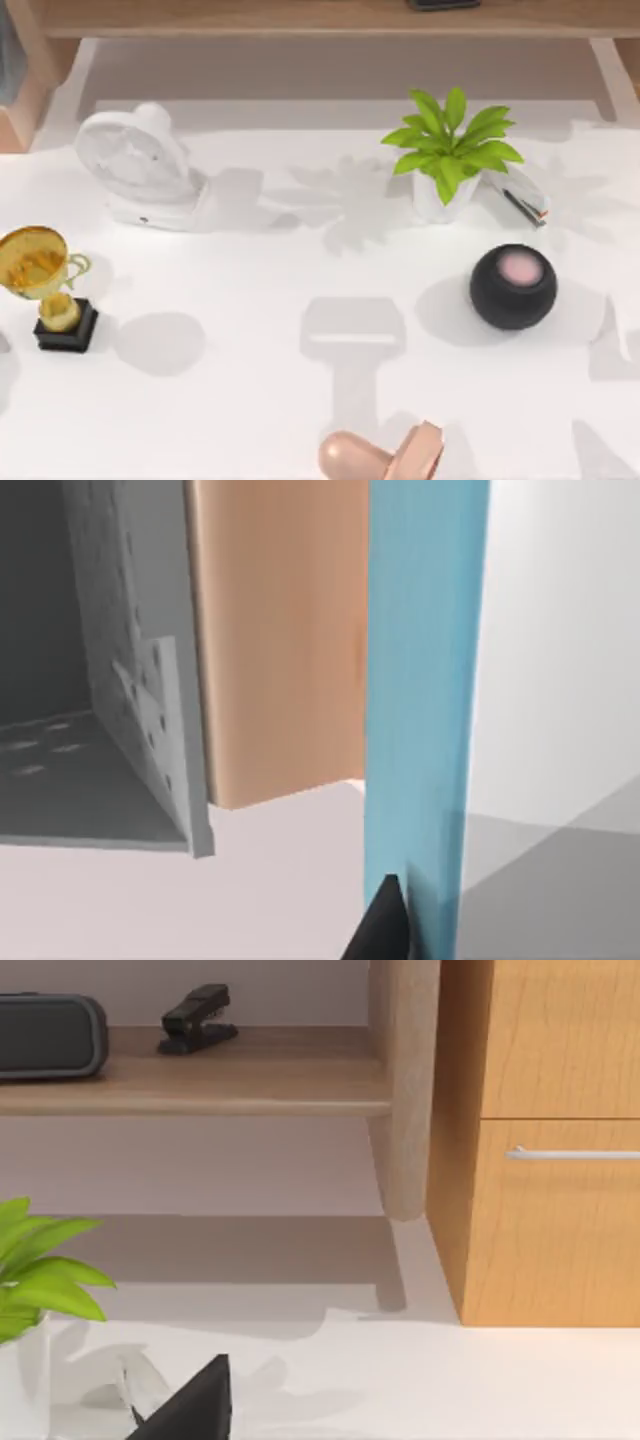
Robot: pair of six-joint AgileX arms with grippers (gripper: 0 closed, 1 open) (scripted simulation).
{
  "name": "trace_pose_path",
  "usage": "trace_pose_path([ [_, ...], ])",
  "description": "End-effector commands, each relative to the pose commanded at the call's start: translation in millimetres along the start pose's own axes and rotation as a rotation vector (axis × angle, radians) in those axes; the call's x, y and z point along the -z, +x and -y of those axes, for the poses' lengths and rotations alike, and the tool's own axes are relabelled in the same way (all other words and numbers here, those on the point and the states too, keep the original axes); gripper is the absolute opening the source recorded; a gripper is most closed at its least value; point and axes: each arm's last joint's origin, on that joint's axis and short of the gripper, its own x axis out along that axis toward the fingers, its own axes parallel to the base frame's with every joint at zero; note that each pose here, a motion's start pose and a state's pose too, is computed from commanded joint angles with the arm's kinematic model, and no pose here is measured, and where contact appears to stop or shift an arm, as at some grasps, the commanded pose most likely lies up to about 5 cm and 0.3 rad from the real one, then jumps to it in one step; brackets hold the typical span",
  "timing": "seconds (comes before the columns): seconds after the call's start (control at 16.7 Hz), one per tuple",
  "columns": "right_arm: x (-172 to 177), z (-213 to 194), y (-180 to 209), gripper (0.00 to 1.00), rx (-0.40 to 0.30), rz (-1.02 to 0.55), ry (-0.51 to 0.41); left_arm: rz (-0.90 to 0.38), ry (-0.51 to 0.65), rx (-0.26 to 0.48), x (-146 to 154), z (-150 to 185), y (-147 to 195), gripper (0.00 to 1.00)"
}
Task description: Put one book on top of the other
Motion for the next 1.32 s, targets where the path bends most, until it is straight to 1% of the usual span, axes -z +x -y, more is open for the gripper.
trace_pose_path([
  [0.72, 0.0, 0.0, 0.0, 1.0, 0.0, 0.0, 0.0, 0.0, 0.0, 0.0, 0.1, -0.6, 5.0, 0.0],
  [1.32, 0.0, 0.0, 0.0, 1.0, 0.0, 0.0, 0.0, 0.0, 0.0, 0.0, 0.1, -0.6, 5.0, 0.75],
])
